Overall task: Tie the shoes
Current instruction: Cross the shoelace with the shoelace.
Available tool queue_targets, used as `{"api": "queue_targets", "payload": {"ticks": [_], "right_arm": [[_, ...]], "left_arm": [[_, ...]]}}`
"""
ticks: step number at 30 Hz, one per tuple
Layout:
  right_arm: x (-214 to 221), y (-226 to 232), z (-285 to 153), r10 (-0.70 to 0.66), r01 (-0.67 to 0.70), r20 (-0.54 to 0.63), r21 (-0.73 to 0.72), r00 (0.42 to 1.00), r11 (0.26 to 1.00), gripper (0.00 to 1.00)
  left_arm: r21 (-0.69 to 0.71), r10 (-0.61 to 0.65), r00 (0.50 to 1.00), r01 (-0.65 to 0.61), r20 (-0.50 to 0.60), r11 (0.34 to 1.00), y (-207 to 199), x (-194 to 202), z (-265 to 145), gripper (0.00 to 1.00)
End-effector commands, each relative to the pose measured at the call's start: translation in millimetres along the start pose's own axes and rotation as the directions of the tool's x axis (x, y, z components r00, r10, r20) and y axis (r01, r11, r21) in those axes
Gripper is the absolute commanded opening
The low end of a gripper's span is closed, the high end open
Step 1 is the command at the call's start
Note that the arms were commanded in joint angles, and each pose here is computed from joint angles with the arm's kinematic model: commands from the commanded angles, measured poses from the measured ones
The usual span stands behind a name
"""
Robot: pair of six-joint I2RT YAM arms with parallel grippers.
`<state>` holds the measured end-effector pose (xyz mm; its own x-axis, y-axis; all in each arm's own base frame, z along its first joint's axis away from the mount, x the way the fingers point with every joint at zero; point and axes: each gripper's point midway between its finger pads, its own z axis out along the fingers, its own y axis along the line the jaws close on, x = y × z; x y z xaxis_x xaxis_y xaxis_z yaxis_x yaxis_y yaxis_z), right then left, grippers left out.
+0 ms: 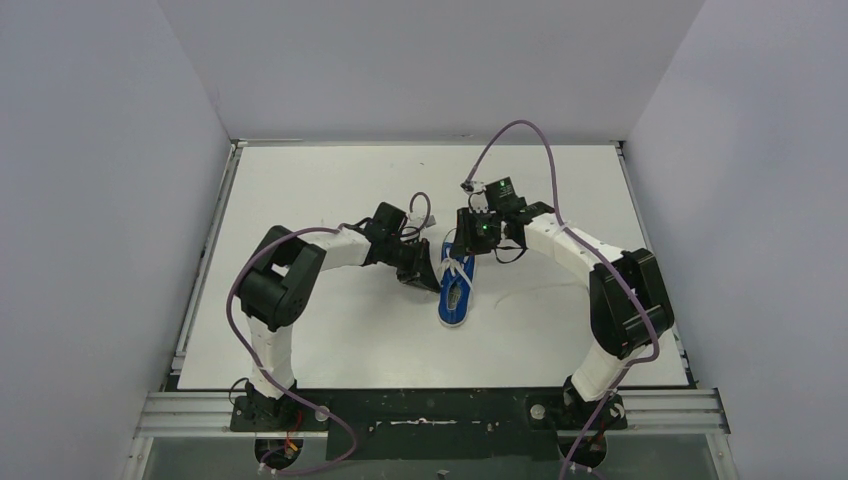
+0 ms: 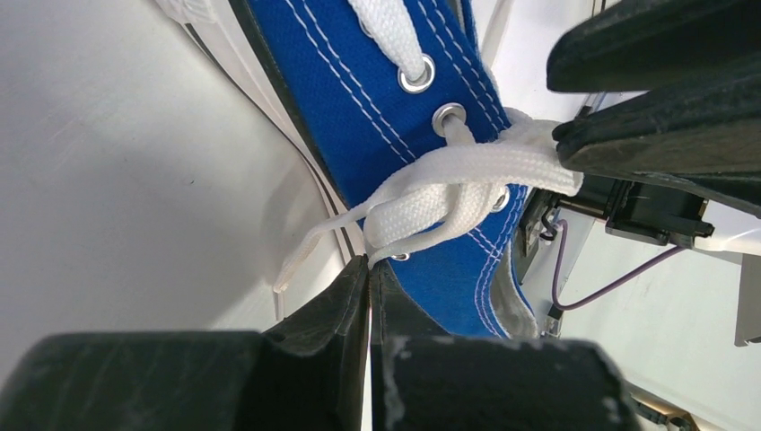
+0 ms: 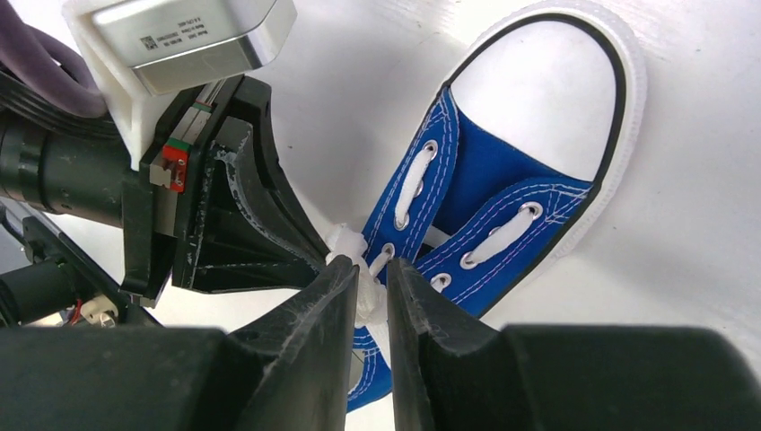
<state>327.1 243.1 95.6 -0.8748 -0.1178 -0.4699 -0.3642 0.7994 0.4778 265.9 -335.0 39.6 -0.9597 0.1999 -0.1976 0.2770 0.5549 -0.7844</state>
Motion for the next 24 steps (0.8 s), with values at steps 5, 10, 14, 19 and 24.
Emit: {"api": "queue_targets", "payload": {"ticks": [5, 10, 14, 19, 24], "right_arm": [[-0.7, 7.4, -2.5, -0.032, 0.032, 0.008, -0.027, 0.999, 0.999, 0.17], [3.3, 9.2, -1.5, -0.037, 0.037, -0.004, -0.029, 0.999, 0.999, 0.17], [6.9, 13.1, -3.0, -0.045, 0.045, -0.008, -0.035, 0.999, 0.998, 0.20], [8.9, 15.6, -7.0, -0.048, 0.048, -0.008, -0.040, 0.999, 0.998, 0.23], [13.1, 16.5, -9.0, -0.053, 0.052, -0.016, -0.041, 0.998, 0.998, 0.24]], "left_arm": [[0.045, 0.059, 0.998, -0.059, 0.009, 0.997, -13.8, -9.6, 0.5, 0.00], [0.050, 0.062, 0.998, -0.063, 0.010, 0.997, -15.2, -11.3, 0.8, 0.00], [0.052, 0.064, 0.998, -0.064, 0.010, 0.997, -16.1, -12.7, 0.9, 0.00], [0.053, 0.065, 0.998, -0.066, 0.009, 0.996, -15.8, -12.4, 1.2, 0.00], [0.054, 0.066, 0.998, -0.066, 0.007, 0.996, -15.6, -11.6, 1.1, 0.00]]}}
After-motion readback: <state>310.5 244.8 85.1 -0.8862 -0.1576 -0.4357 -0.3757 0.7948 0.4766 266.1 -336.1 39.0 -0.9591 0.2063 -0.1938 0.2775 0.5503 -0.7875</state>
